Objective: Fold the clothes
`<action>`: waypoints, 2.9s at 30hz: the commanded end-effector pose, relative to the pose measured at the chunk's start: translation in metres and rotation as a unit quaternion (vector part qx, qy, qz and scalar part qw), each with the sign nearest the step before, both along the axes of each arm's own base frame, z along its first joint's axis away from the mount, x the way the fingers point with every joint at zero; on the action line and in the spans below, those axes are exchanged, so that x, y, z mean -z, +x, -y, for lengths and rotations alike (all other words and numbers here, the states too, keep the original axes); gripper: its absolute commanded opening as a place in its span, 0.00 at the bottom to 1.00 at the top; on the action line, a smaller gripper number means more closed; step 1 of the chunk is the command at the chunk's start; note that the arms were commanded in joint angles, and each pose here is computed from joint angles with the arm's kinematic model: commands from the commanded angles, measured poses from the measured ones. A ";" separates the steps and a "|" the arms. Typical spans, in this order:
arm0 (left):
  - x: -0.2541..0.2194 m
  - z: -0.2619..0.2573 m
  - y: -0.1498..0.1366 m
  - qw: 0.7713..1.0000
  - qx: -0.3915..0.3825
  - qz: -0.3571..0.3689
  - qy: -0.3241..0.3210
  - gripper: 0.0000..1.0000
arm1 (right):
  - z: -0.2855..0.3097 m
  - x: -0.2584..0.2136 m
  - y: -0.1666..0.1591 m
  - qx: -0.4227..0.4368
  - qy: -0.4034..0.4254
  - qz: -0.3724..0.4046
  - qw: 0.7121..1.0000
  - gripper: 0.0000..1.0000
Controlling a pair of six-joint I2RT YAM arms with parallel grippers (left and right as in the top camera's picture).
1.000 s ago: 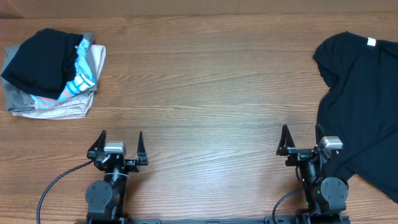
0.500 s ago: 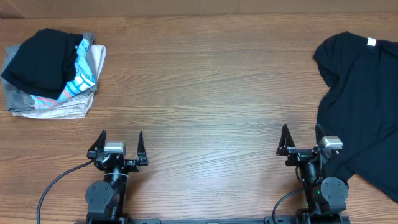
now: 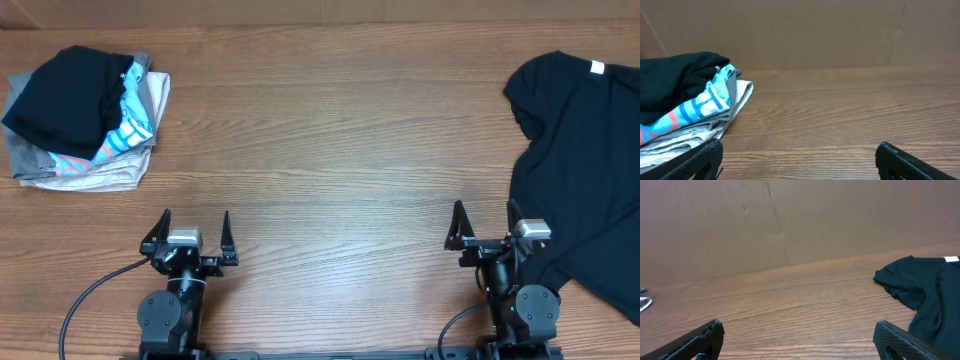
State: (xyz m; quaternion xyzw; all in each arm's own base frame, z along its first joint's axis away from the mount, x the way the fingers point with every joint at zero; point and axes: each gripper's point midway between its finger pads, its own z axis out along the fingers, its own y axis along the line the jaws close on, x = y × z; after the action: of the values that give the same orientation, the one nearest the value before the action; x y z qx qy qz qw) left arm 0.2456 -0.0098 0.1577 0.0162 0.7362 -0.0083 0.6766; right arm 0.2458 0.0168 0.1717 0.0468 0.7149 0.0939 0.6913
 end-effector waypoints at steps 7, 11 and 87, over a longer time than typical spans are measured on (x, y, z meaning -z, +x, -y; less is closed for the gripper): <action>0.001 0.004 0.000 1.000 0.011 0.002 0.010 1.00 | 0.003 0.003 0.001 0.007 -0.004 0.000 1.000 1.00; 0.001 0.004 0.000 1.000 0.011 0.002 0.010 1.00 | 0.003 0.003 0.001 0.007 -0.004 0.000 1.000 1.00; 0.001 0.004 0.000 1.000 0.011 0.002 0.010 1.00 | 0.017 -0.193 0.108 0.026 0.022 -0.290 0.956 1.00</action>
State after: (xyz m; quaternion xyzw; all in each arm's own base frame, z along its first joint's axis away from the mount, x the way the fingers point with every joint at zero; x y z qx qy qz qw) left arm 0.2457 -0.0097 0.1568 0.0164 0.7367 -0.0079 0.6760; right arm 0.3181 0.0182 0.3694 0.0944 0.8591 0.1036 0.4923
